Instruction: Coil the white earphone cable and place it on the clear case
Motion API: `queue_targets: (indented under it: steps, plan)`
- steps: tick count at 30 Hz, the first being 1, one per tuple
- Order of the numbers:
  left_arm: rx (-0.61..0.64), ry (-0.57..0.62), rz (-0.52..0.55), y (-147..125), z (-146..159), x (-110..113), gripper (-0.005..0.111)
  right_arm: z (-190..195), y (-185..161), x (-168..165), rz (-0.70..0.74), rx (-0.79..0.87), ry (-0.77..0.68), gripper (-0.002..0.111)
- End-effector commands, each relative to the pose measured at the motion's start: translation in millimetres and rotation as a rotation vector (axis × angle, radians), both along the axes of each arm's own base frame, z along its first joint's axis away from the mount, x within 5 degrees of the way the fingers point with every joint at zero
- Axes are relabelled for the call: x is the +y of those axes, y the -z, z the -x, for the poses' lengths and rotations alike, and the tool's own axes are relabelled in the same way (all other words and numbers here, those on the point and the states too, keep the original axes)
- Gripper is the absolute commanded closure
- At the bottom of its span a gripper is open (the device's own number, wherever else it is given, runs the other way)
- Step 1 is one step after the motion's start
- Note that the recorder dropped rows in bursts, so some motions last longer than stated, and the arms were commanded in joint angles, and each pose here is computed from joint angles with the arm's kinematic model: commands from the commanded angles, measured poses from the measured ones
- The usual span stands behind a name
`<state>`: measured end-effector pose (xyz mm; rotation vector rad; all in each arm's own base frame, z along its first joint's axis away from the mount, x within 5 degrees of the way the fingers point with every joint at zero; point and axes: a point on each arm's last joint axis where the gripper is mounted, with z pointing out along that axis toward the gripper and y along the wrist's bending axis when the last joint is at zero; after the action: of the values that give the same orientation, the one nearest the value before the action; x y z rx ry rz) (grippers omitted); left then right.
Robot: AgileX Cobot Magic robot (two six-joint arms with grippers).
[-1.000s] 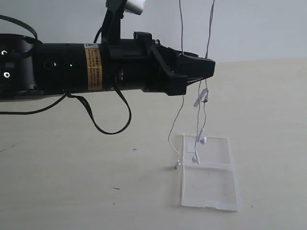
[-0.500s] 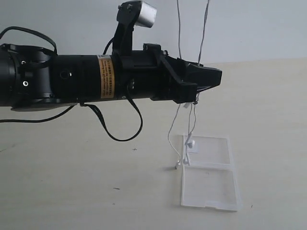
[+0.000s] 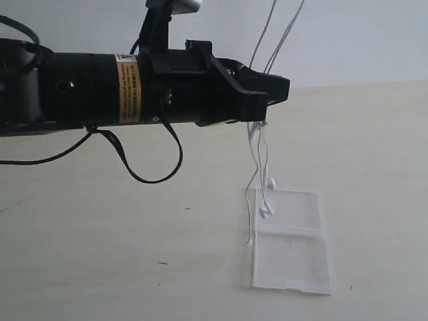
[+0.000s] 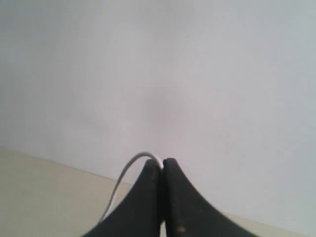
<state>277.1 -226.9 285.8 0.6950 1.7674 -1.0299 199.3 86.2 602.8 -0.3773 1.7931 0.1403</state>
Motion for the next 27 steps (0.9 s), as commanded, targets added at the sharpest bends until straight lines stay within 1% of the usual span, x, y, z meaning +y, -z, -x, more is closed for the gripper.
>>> queue_targets:
  steps: [1,3,5,8,10,13,17,20,22,25,27]
  plan:
    - [-0.008,-0.034,-0.085,-17.3,10.5,11.1,0.107,23.3,-14.4,-25.7,0.01,-0.091,0.13,0.108]
    - [-0.032,-0.023,-0.094,-29.0,18.6,15.7,0.107,31.2,-14.3,-30.7,0.016,-0.095,0.138,0.108]
    - [-0.055,-0.029,-0.074,-41.7,25.3,20.2,0.107,35.7,-9.1,-31.8,0.021,-0.074,0.127,0.108]
    - [-0.101,-0.049,-0.051,-58.3,33.6,27.1,0.107,35.4,6.3,-24.5,0.013,0.002,0.063,0.108]
    - [-0.124,-0.08,-0.045,-66.2,36.5,31.9,0.107,32.8,18.6,-16.6,0.002,0.065,0.006,0.108]
    - [-0.147,-0.101,-0.036,-74.1,40.3,36.3,0.107,25.1,40.7,-6.1,0.028,0.157,-0.053,0.108]
    - [-0.157,-0.122,-0.014,-83.1,45.5,41.1,0.107,8.4,76.2,3.6,0.086,0.285,-0.06,0.108]
    - [-0.165,-0.186,-0.004,-90.4,46.9,48.2,0.107,-0.1,101.2,9.8,0.124,0.371,-0.075,0.108]
    - [-0.188,-0.237,-0.007,-96.3,48.5,54.5,0.107,-2.4,112.5,13.7,0.122,0.418,-0.094,0.107]
    - [-0.218,-0.347,-0.013,-105.1,49.3,66.6,0.107,-2.3,127.9,23.4,0.089,0.497,-0.166,0.094]
    - [-0.238,-0.421,-0.023,-110.0,49.6,74.9,0.107,-0.6,132.3,28.9,0.088,0.515,-0.234,0.078]
